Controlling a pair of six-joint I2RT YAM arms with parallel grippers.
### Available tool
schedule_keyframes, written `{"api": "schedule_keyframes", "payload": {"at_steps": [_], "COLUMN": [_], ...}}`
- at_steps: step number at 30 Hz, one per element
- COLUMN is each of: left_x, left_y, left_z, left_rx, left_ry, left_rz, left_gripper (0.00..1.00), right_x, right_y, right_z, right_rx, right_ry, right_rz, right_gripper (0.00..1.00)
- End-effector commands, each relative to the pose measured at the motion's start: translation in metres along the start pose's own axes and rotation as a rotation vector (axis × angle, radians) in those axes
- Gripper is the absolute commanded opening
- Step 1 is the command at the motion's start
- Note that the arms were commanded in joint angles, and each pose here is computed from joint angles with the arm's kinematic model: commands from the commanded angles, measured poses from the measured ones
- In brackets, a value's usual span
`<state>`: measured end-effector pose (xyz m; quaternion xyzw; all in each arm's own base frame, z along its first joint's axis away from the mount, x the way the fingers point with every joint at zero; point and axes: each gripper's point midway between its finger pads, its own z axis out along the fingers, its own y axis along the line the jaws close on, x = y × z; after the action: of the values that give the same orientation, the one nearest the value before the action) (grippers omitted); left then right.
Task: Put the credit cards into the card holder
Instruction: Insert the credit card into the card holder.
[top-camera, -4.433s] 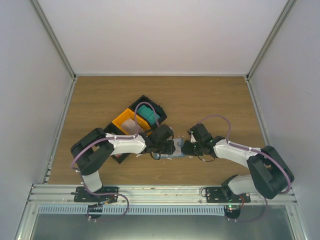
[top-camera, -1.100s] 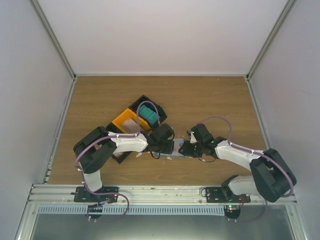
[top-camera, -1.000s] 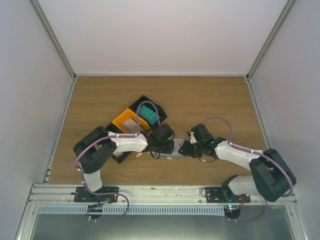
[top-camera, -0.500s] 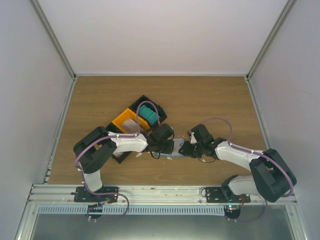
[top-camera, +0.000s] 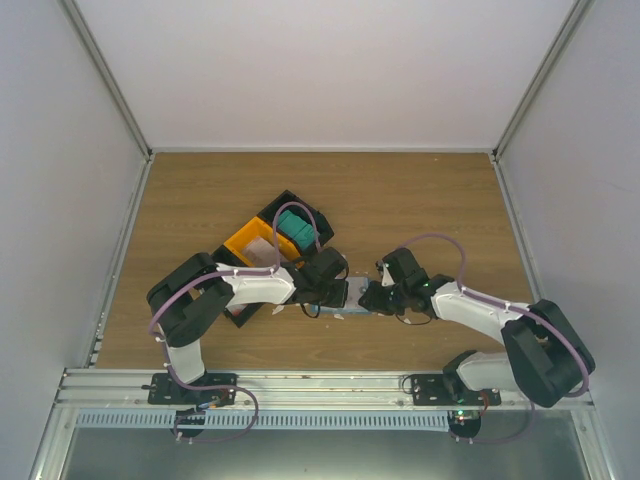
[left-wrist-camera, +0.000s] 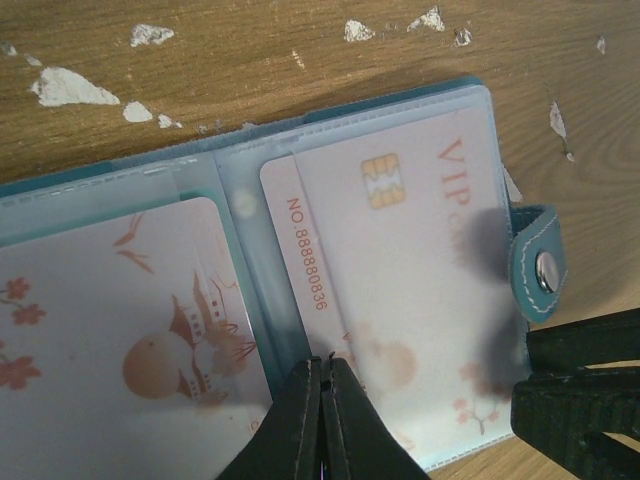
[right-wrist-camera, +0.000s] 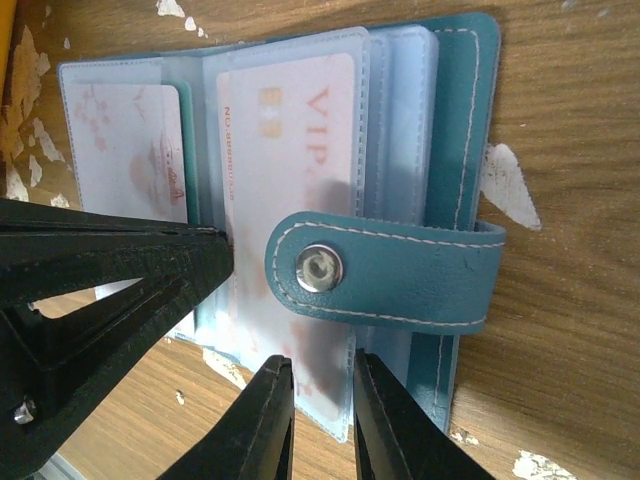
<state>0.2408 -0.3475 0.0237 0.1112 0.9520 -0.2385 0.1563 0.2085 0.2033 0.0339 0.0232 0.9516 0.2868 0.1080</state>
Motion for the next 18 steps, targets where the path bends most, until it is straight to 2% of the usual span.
{"api": "schedule_keyframes", "payload": {"at_steps": [1,8,12,18], "left_x": [0.014,0.015,0.016,0.0], "left_y": [0.019,0.019,0.019,0.005], "left_z": [0.011,0.012,0.012,-0.001], "left_rx": [-0.047,-0.046,-0.041,-0.006], "left_ry": [0.041,0.042,0.044,-0.005], "left_rz": [0.002,-0.001,-0.002,0.01], "left_gripper": [0.04,0.04,0.04,0.07], "right_x": [0.0,0.004,0.001,-0.011], "right_y": [0.01,0.021,0.018,0.006], "right_z": [0.002,0.003,0.006,0.01], "right_rx": [-0.049,-0.13,-0.112,-0.009], "right_ry": [0.01,0.025,0.015,-0.016], "right_rz": [-0.015,0.038,0.055,0.024], "right_gripper": [0.18,0.18,0.18,0.01]}}
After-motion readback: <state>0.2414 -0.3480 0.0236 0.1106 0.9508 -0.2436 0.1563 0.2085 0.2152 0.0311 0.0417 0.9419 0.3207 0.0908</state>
